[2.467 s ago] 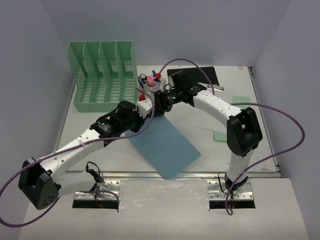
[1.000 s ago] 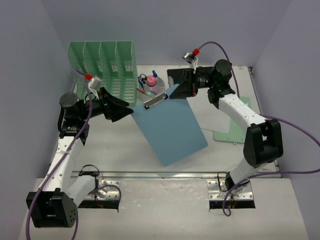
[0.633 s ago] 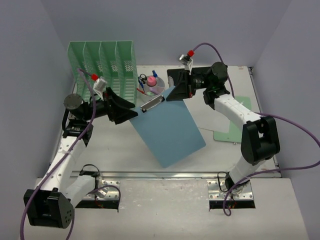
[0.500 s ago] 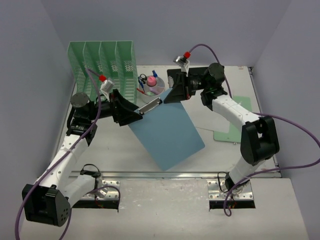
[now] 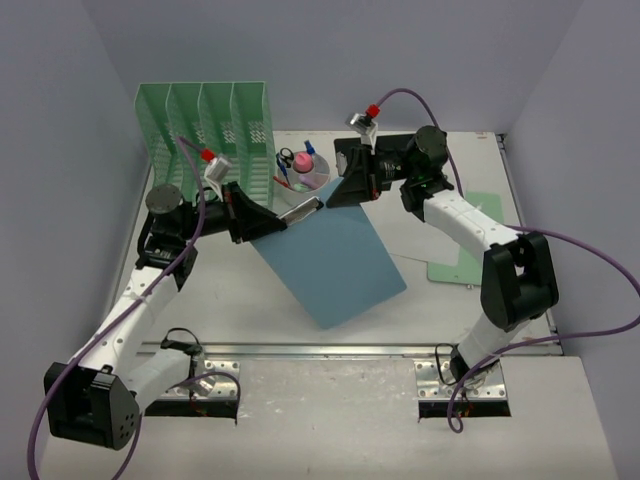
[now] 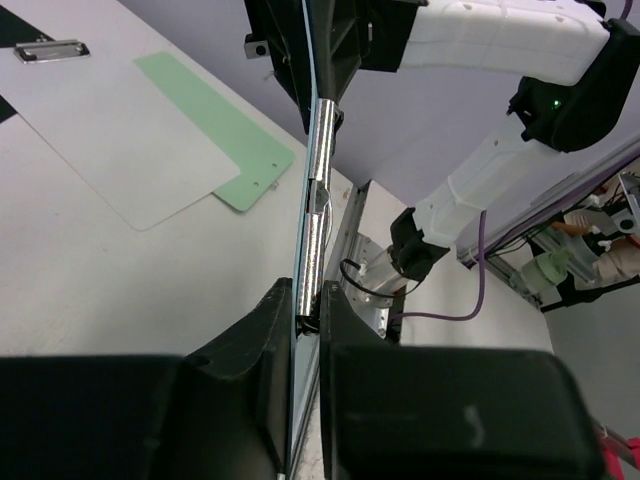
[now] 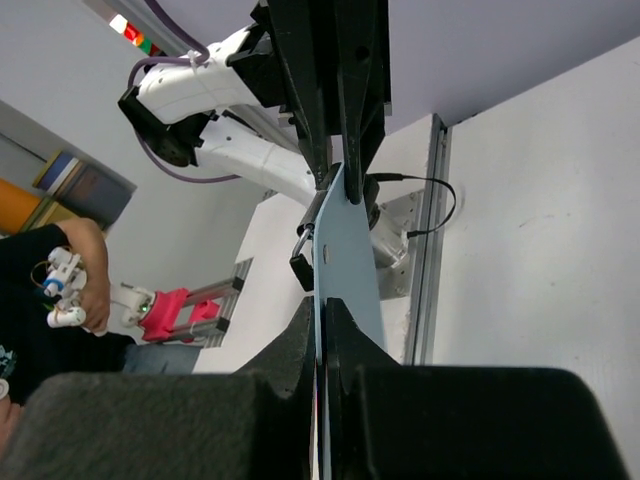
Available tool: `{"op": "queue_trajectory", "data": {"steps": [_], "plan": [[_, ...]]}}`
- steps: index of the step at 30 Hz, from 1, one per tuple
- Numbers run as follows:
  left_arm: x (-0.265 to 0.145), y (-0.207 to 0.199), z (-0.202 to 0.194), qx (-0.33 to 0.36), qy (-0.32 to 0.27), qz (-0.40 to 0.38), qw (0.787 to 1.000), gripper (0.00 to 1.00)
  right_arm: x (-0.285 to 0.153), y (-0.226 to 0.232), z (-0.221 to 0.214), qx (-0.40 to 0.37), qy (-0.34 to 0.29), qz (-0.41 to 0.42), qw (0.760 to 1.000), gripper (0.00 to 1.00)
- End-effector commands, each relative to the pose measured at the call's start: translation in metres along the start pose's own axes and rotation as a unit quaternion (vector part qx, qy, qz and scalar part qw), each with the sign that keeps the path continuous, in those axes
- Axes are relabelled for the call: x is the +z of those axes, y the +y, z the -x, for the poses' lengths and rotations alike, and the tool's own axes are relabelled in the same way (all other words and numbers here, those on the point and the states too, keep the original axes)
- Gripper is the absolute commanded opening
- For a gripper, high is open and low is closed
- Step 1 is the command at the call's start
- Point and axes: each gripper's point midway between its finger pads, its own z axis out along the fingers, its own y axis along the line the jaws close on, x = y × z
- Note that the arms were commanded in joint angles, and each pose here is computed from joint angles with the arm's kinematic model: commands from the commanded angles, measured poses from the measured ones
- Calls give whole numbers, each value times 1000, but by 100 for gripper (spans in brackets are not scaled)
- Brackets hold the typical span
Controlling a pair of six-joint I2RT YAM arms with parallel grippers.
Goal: Organize the desk
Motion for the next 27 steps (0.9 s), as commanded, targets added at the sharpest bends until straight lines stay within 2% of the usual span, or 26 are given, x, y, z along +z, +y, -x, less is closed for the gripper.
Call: {"op": "queue_trajectory", "data": {"steps": [1,4,5,6,7,9,10,13,14,16,20,21,24,27], "plan": [[2,-13,18,45,-20,-11,999,2,5,11,5,-26,0,7,1000,1],[0,-13,16,36,-11,-6,999,0,5,12,6,-26,-1,6,1000,2],[0,-15,15,37,-11,-5,999,0,5,11,6,-24,-2,5,1000,6],[-1,-14,16,45,-11,1,999,0,5,9,6,-15,-2,2,1000,16],[-3,-14,17,49,-13,7,999,0,5,10,8,-17,-4,0,1000,42],[-8,-16,20,62,-18,24,998,0,4,7,9,-11,-7,-9,1000,60],[-9,-18,24,68,-22,30,997,0,1,8,14,-16,-14,-17,1000,78],[-20,-22,27,71,-21,56,996,0,-8,6,25,-28,-28,-41,998,99],[-26,-24,29,82,-22,68,994,0,-10,4,25,-12,-31,-50,998,99],[-33,-26,34,85,-24,91,992,0,-21,1,38,-46,-51,-82,994,99],[-49,-39,51,132,-48,145,979,0,-43,-15,49,-51,-76,-169,981,99],[-55,-40,61,136,-60,178,973,0,-51,-18,54,-81,-77,-187,976,99],[-71,-48,88,167,-89,236,953,0,-62,-23,53,-102,-77,-231,964,99],[-102,-51,121,187,-147,335,912,0,-65,-20,48,-118,-72,-241,961,99]]}}
